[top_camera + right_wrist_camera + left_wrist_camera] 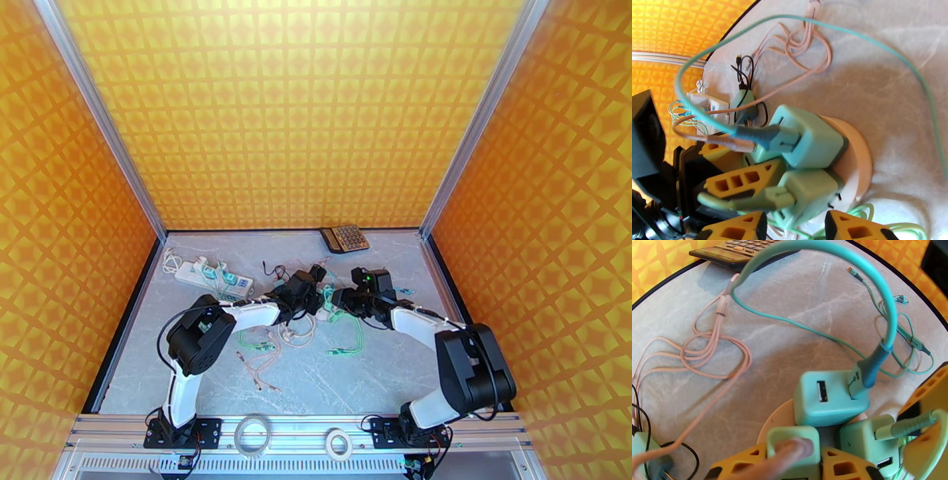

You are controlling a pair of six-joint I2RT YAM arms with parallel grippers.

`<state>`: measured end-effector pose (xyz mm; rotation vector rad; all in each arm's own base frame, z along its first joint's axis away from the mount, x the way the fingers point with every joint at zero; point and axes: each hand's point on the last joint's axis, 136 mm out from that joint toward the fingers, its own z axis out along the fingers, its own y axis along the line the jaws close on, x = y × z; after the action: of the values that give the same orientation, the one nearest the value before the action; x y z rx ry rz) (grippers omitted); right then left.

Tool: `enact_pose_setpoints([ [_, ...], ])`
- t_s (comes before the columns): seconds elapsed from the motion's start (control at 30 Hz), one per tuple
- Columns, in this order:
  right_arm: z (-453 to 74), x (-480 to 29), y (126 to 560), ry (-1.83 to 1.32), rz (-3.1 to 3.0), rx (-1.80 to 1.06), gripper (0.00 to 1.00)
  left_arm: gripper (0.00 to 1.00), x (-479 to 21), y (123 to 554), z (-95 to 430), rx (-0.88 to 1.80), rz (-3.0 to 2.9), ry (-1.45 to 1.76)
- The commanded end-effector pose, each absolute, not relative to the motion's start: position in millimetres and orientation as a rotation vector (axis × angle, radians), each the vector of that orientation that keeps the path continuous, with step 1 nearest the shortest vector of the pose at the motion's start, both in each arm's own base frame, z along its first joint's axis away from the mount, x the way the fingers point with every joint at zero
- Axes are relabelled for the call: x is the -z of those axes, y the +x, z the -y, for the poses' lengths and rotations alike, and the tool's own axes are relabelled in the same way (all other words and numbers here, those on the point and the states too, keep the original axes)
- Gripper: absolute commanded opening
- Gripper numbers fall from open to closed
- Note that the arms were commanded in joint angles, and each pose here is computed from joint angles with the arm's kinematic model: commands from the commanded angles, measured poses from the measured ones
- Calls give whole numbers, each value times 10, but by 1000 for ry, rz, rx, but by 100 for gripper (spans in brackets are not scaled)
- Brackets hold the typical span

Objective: Pull the plug off the socket

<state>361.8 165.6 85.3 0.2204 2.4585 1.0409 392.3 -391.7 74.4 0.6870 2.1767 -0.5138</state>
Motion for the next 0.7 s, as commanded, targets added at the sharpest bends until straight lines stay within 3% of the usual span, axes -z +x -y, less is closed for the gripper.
enact_pose_setpoints([
  [0.0,-1700,-843,3677,225,-2466,-1075,44,27,-670,3719,3896,526,-2256,680],
  [0.17,-1678,-577,3622,282,-2544,-1054,43,27,-679,3673,3915,528,-2265,687],
  [0.5,-1452,-176,3341,320,-2666,-870,39,17,-830,3642,3924,542,-2253,675],
  [0.67,-1413,-91,3299,323,-2691,-833,39,17,-834,3561,3935,421,-2204,726],
])
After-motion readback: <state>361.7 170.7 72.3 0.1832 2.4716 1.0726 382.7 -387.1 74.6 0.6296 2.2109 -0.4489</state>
